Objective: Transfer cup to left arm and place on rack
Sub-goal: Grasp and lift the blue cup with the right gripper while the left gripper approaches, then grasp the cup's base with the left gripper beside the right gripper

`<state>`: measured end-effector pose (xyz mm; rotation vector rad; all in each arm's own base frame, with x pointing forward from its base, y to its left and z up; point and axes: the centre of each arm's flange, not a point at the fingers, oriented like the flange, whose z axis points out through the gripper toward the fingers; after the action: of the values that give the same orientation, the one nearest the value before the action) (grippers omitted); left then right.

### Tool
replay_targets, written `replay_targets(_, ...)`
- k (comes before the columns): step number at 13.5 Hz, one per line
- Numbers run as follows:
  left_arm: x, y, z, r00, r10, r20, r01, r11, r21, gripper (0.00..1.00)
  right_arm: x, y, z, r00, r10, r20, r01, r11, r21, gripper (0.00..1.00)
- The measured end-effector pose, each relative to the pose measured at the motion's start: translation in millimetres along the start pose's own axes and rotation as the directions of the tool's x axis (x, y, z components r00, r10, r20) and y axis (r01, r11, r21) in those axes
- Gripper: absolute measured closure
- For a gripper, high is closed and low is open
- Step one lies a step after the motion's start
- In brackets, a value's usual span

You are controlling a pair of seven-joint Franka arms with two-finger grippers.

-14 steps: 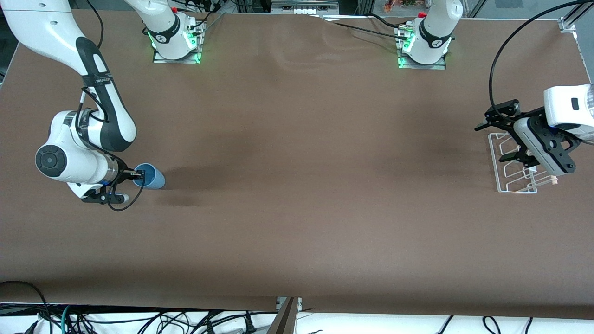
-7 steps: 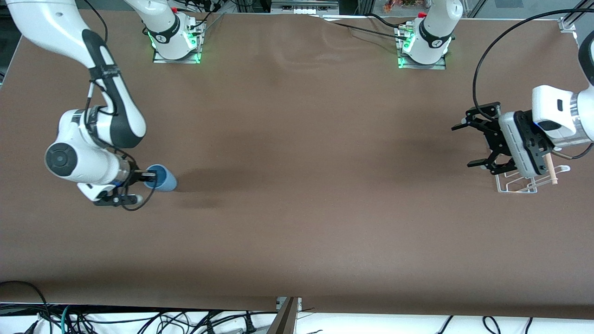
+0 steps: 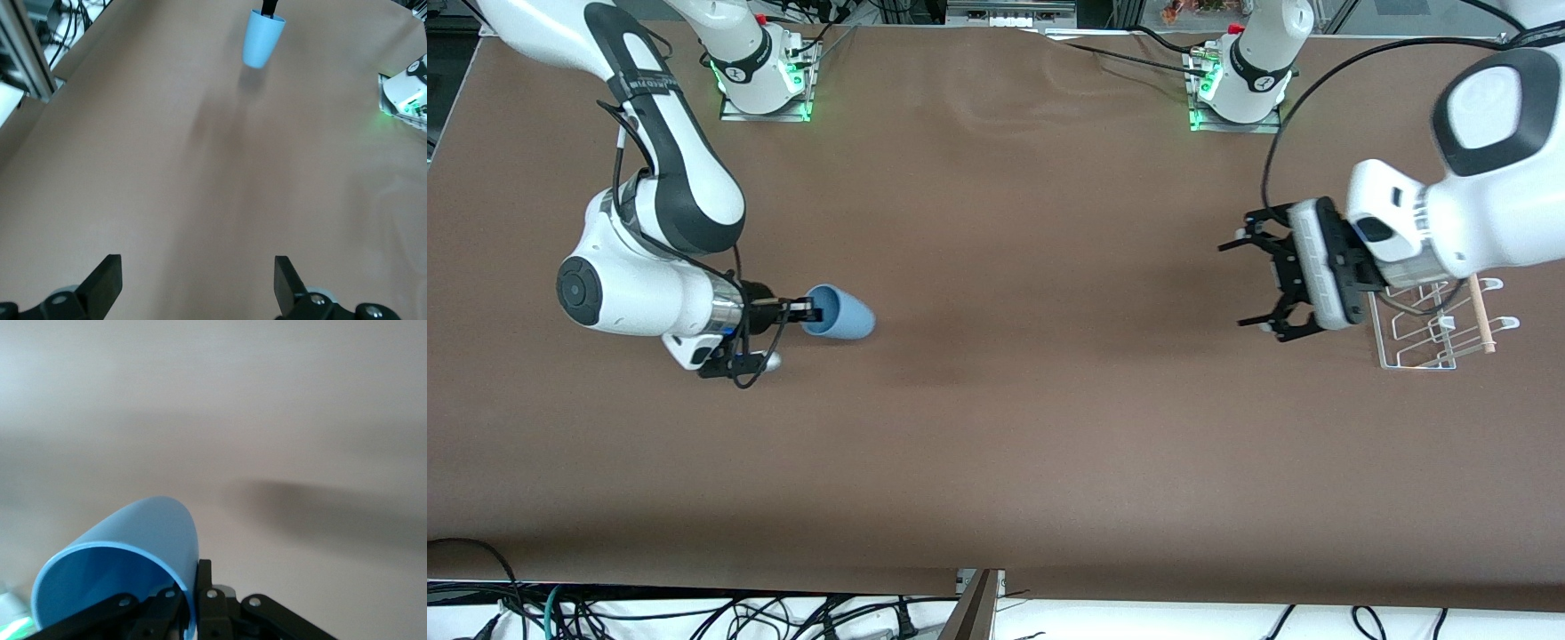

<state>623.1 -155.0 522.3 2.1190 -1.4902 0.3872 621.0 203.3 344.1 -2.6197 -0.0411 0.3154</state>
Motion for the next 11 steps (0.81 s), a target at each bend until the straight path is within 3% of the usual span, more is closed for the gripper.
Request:
replay_targets(2, 21, 10, 22, 0.999, 0.041, -0.021, -0.040, 0.999, 0.027, 0.00, -7, -39, 7, 1.000, 0.007, 0.025, -0.011, 0.988, 0.152, 0.95)
replay_targets(4, 39, 23, 44, 0.996, 0.083, -0.037, -0.082, 0.996, 0.041, 0.00, -16, -77, 14, 0.999, -0.004, 0.051, -0.009, 0.965, 0.262, 0.95)
replay_targets(8, 66, 53, 90, 0.984, 0.169, -0.055, -0.166, 0.984, 0.065, 0.00, -22, -133, 9, 0.998, -0.041, 0.054, 0.016, 0.913, 0.407, 0.95)
replay_targets(11, 79, 68, 98, 0.972, 0.235, 0.008, -0.235, 0.966, 0.112, 0.00, -26, -165, 12, 0.998, -0.059, 0.015, 0.046, 0.882, 0.470, 0.95)
